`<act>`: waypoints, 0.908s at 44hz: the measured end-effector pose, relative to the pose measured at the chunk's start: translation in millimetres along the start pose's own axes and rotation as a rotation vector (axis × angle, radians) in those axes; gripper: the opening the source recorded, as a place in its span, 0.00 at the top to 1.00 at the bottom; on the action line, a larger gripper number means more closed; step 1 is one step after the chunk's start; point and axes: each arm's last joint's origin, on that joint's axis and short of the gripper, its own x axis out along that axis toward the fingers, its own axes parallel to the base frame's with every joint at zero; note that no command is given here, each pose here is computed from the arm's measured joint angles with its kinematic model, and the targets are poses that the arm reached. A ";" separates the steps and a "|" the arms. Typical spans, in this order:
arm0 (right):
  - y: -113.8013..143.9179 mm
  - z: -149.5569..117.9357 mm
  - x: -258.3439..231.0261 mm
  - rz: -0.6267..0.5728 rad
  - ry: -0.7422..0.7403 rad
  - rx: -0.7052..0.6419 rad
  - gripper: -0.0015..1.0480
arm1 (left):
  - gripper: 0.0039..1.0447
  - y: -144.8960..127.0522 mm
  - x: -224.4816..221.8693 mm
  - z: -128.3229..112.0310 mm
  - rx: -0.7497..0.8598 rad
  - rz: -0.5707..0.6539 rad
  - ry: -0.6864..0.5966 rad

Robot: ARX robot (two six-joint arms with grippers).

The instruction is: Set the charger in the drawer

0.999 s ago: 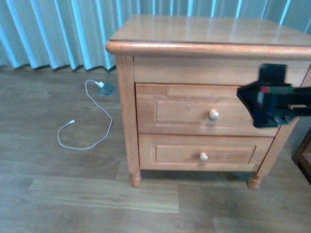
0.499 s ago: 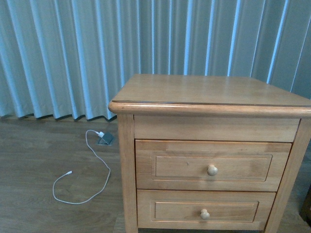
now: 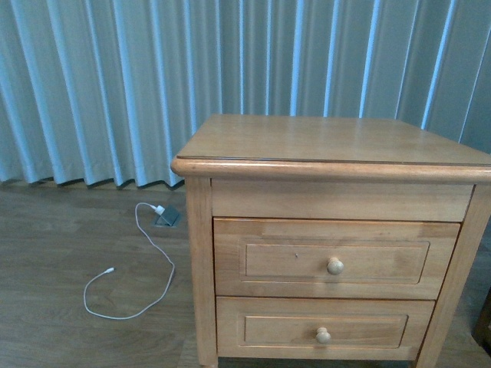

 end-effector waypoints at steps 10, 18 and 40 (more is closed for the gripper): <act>-1.0 -9.4 -7.5 -0.003 -0.005 0.000 0.98 | 0.06 0.0 0.0 0.0 0.000 0.000 0.000; -1.0 -8.6 -13.2 -0.003 -0.013 0.000 0.98 | 0.06 0.0 0.0 0.0 0.000 0.000 0.000; -0.9 -13.9 -28.8 0.000 0.022 0.000 0.98 | 0.06 0.0 0.0 0.1 0.000 0.001 -0.001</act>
